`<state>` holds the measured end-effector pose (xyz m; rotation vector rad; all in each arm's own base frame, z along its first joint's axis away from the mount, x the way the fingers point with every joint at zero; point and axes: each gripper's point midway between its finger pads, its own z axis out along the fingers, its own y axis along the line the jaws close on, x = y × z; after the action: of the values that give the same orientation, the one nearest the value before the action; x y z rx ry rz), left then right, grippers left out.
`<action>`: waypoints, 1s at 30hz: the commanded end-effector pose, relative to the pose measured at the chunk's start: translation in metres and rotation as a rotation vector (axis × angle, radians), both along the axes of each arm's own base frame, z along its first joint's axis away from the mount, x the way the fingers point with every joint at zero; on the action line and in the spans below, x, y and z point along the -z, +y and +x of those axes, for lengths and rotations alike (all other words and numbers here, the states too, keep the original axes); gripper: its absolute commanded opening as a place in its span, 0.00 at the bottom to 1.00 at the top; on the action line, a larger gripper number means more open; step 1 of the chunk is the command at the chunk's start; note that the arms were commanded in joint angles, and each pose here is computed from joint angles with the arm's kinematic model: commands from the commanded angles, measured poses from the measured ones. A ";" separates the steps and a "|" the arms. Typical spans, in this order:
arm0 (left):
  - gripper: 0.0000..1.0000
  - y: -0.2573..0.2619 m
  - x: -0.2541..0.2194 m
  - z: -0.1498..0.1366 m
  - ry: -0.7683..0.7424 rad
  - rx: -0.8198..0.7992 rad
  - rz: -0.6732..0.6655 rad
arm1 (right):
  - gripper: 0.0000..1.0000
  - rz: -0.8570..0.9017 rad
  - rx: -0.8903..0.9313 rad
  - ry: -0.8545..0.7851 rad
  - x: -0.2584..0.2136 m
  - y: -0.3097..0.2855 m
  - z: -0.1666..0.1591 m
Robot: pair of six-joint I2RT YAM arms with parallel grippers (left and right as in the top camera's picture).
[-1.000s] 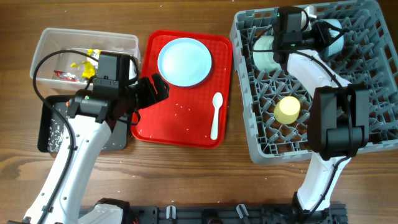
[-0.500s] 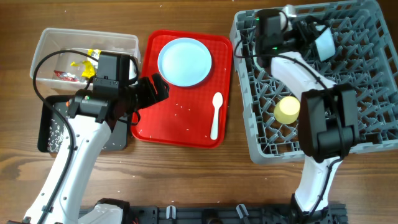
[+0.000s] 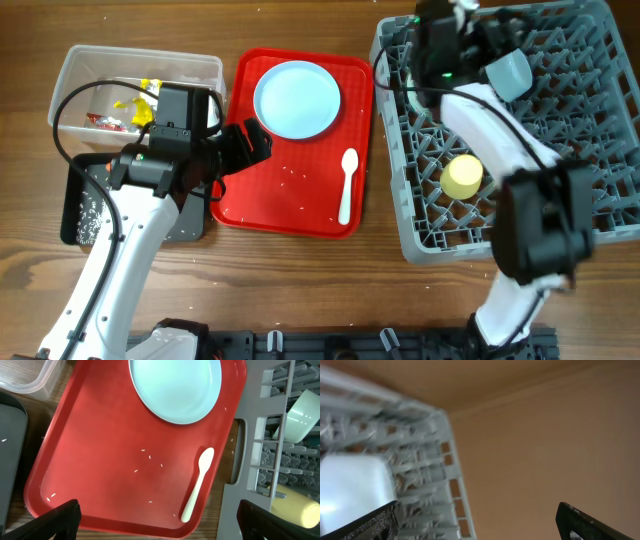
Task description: Sort waste into correct bins and load items into the dishwasher rack
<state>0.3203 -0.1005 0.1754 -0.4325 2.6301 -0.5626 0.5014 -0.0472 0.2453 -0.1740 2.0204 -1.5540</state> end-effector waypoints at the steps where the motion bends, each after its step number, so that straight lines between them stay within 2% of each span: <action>1: 1.00 0.004 -0.008 0.003 -0.029 -0.006 0.011 | 1.00 0.190 -0.118 -0.233 -0.072 0.004 -0.018; 3: 1.00 0.004 -0.008 0.003 -0.029 -0.006 0.011 | 1.00 0.334 -0.232 -0.255 -0.082 0.017 -0.026; 4: 1.00 0.004 -0.008 0.003 -0.029 -0.006 0.011 | 1.00 0.476 -0.331 -0.258 -0.086 0.032 -0.034; 6: 1.00 0.004 -0.008 0.003 -0.029 -0.006 0.011 | 1.00 0.648 -0.437 -0.263 -0.090 0.051 -0.042; 8: 1.00 0.004 -0.008 0.003 -0.029 -0.006 0.011 | 0.97 0.897 -0.539 -0.292 -0.097 0.073 -0.054; 11: 1.00 0.004 -0.008 0.003 -0.029 -0.006 0.011 | 0.83 1.166 -0.584 -0.317 -0.100 0.089 -0.065; 14: 1.00 0.004 -0.008 0.003 -0.029 -0.006 0.011 | 0.77 1.352 -0.527 -0.297 -0.086 0.095 -0.071; 21: 1.00 0.004 -0.008 0.003 -0.029 -0.006 0.011 | 0.79 1.521 -0.356 -0.063 -0.028 0.113 -0.100; 25: 1.00 0.004 -0.008 0.003 -0.029 -0.006 0.011 | 0.87 1.528 -0.266 0.032 -0.004 0.112 -0.115; 30: 1.00 0.004 -0.008 0.003 -0.029 -0.006 0.011 | 0.91 1.526 -0.219 0.082 0.008 0.111 -0.123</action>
<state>0.3207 -0.1005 0.1757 -0.4319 2.6278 -0.5629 0.3798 0.0580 0.2436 0.1364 2.5114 0.3233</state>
